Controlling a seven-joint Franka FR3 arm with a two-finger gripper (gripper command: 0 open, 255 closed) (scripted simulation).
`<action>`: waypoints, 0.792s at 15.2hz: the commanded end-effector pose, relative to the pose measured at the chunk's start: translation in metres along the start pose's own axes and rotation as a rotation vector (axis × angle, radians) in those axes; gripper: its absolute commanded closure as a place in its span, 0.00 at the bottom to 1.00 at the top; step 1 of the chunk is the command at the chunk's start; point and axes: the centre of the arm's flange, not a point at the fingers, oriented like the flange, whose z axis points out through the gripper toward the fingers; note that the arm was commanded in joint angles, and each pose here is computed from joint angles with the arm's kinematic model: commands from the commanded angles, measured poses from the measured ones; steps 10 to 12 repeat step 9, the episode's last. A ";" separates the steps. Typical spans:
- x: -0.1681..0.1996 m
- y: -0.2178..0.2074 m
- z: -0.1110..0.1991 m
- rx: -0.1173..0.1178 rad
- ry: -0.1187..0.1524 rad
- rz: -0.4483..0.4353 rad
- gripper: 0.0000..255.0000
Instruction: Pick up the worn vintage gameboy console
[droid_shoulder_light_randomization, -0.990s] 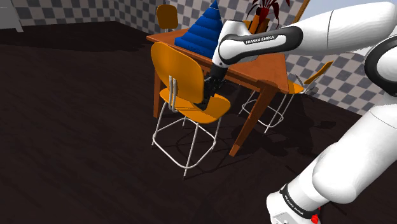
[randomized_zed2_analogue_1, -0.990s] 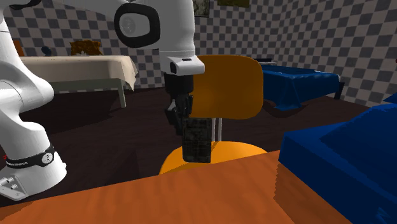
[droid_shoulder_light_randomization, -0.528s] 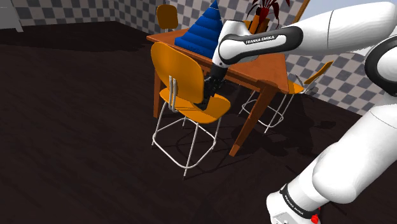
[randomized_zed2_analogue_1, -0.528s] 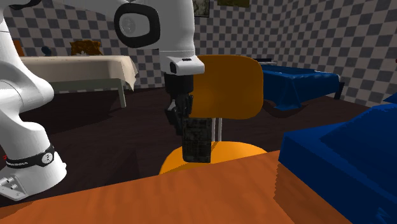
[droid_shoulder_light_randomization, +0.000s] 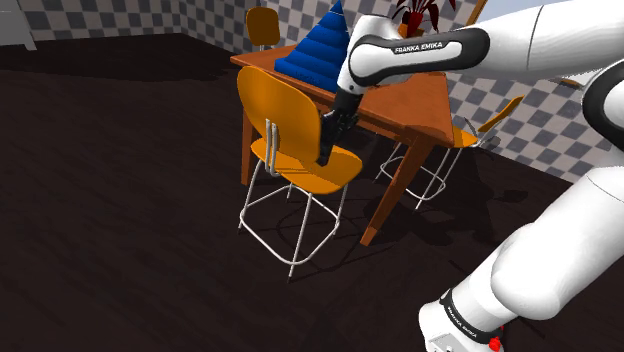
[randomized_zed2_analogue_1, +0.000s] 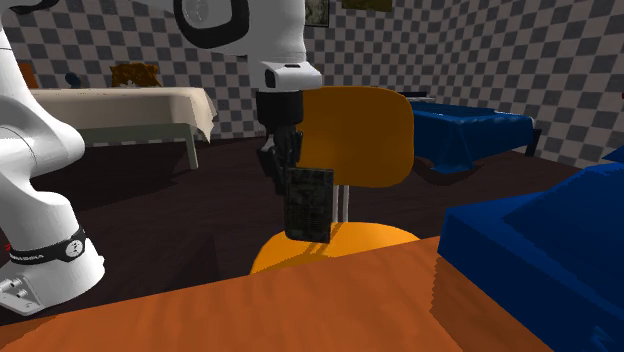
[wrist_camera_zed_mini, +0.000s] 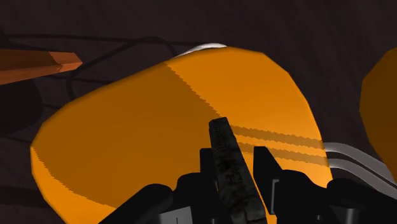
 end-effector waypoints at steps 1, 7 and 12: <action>0.000 -0.001 -0.012 0.000 0.000 0.000 1.00; 0.001 -0.001 -0.043 0.000 0.000 0.000 1.00; 0.001 -0.001 -0.044 0.000 0.000 0.000 1.00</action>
